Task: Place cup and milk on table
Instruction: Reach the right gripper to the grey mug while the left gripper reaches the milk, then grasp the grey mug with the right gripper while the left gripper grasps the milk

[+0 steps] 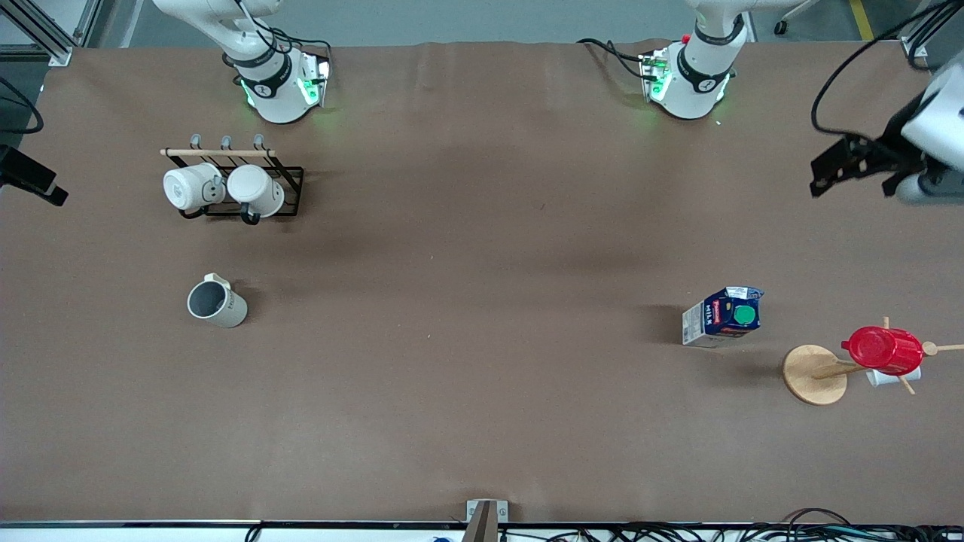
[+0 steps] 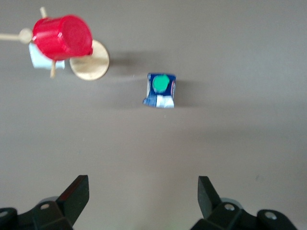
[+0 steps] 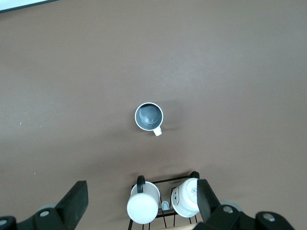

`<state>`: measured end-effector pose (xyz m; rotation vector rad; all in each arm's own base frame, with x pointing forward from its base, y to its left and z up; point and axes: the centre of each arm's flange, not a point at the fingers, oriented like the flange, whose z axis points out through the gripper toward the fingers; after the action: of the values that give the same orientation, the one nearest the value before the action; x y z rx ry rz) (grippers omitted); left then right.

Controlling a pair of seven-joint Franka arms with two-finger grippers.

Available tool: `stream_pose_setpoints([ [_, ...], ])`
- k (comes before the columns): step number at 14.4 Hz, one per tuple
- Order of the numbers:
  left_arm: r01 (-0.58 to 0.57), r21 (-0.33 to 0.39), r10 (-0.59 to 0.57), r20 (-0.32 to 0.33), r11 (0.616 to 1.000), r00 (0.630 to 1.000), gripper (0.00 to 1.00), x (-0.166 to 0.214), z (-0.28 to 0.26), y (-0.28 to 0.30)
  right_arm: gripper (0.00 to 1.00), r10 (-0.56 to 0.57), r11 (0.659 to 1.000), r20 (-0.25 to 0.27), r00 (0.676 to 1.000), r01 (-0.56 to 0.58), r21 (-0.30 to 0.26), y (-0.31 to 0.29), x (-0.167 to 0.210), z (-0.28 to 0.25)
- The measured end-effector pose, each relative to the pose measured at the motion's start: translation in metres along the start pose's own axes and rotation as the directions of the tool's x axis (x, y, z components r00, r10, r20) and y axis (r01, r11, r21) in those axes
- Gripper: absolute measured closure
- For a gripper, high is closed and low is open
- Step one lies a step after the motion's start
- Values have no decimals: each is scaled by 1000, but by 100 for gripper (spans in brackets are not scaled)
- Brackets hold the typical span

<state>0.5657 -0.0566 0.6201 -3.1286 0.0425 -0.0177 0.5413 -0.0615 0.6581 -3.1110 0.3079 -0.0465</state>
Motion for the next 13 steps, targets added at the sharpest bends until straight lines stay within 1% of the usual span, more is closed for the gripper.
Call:
stream_pose_setpoints([
  [2, 3, -10, -3, -9, 1000, 1000, 0, 25, 51, -2, 0, -23, 1000, 30, 999, 23, 1, -1, -3, 5],
  [3, 4, -14, -5, -14, 1000, 1000, 0, 35, 81, -2, 0, -63, 998, 43, 997, 63, 4, -2, -3, 11],
  [4, 5, -18, -6, -16, 1000, 1000, 0, 41, 110, -3, 0, -104, 995, 48, 993, 104, 8, -2, -1, 23],
  [5, 6, -22, -6, -13, 1000, 1000, 0, 46, 138, -3, 0, -137, 991, 43, 990, 137, 10, -4, 4, 41],
  [7, 6, -30, -6, -6, 1000, 1000, 0, 55, 183, -2, 0, -206, 979, 28, 978, 205, 9, -5, 17, 97],
  [9, 4, -39, -4, -5, 999, 1000, 0, 64, 212, 1, 0, -261, 965, 22, 965, 261, 3, -5, 27, 166],
  [11, 1, -45, -1, 4, 999, 1000, 0, 70, 235, 3, 0, -296, 955, 39, 954, 296, -1, -4, 34, 224],
  [13, 0, -50, 1, 22, 999, 1000, 0, 73, 256, 5, 0, -343, 939, 46, 938, 343, -8, -2, 44, 268],
])
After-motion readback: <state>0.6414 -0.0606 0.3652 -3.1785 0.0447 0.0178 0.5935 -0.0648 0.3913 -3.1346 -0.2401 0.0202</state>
